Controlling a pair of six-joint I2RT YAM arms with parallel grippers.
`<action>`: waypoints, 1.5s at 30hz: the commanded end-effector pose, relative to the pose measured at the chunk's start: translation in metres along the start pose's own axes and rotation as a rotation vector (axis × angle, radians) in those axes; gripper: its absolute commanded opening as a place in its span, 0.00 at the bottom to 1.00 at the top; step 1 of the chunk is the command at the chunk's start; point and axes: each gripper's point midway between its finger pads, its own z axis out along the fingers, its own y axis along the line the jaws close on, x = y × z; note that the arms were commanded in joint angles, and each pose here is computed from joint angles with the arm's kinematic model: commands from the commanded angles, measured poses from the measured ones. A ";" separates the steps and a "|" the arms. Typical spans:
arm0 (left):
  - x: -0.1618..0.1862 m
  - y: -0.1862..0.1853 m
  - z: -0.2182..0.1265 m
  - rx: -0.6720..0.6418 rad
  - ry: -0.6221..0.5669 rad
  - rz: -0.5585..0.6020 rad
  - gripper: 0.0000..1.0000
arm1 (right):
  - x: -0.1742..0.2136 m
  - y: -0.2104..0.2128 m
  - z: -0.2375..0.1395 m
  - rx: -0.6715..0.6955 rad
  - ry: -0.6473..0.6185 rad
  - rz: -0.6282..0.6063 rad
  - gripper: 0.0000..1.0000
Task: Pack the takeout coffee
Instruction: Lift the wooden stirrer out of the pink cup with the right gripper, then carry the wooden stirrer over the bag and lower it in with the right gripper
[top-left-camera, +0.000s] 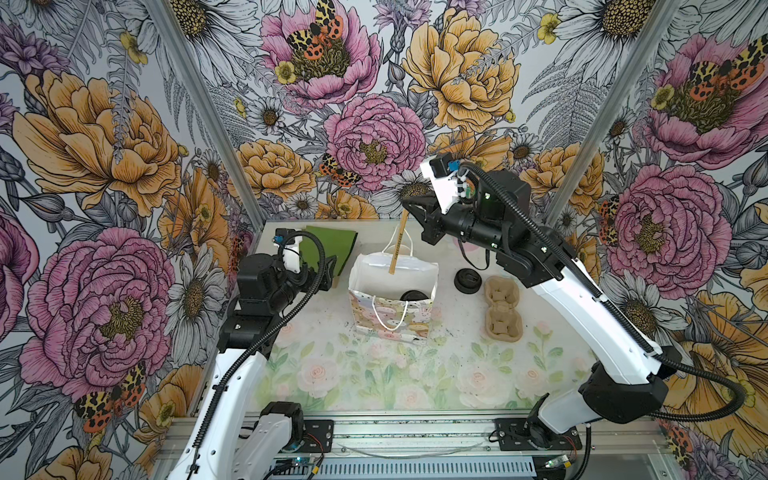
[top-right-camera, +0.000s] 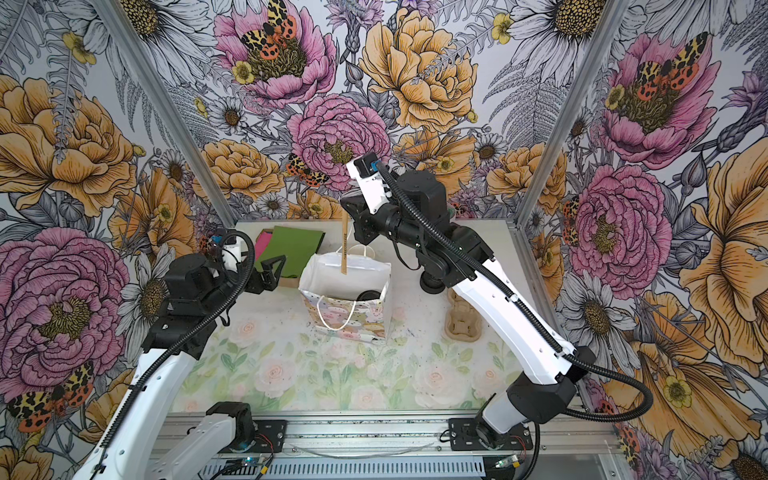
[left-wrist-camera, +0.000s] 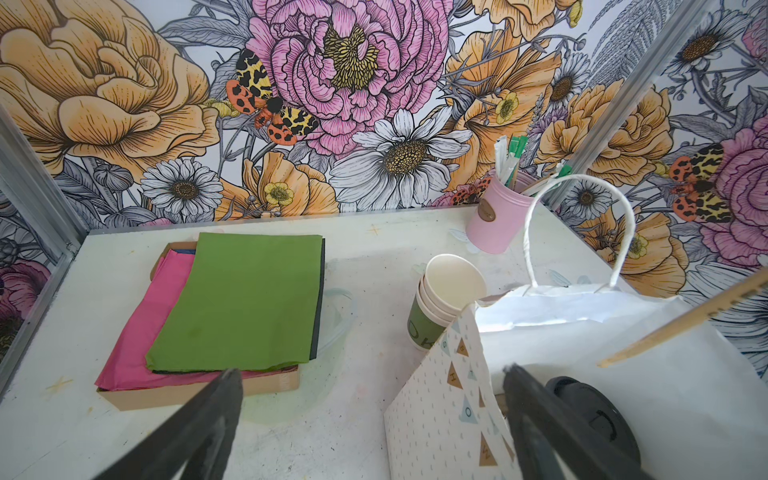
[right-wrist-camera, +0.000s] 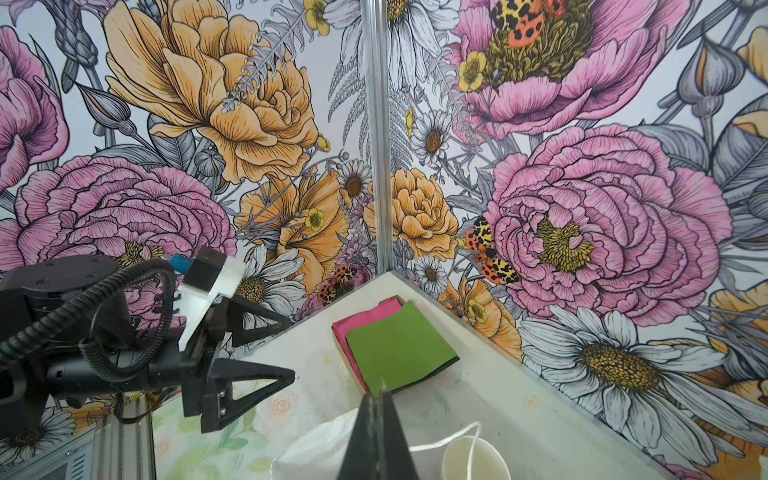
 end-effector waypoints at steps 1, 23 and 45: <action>-0.001 0.001 0.000 0.008 -0.017 -0.006 0.99 | 0.009 0.008 0.012 -0.041 -0.014 0.040 0.02; -0.001 0.001 0.000 0.004 -0.017 -0.008 0.99 | 0.131 0.004 0.082 -0.024 0.188 0.093 0.30; 0.008 0.009 0.012 -0.015 0.029 -0.030 0.99 | 0.110 0.015 0.059 -0.071 0.138 0.049 0.69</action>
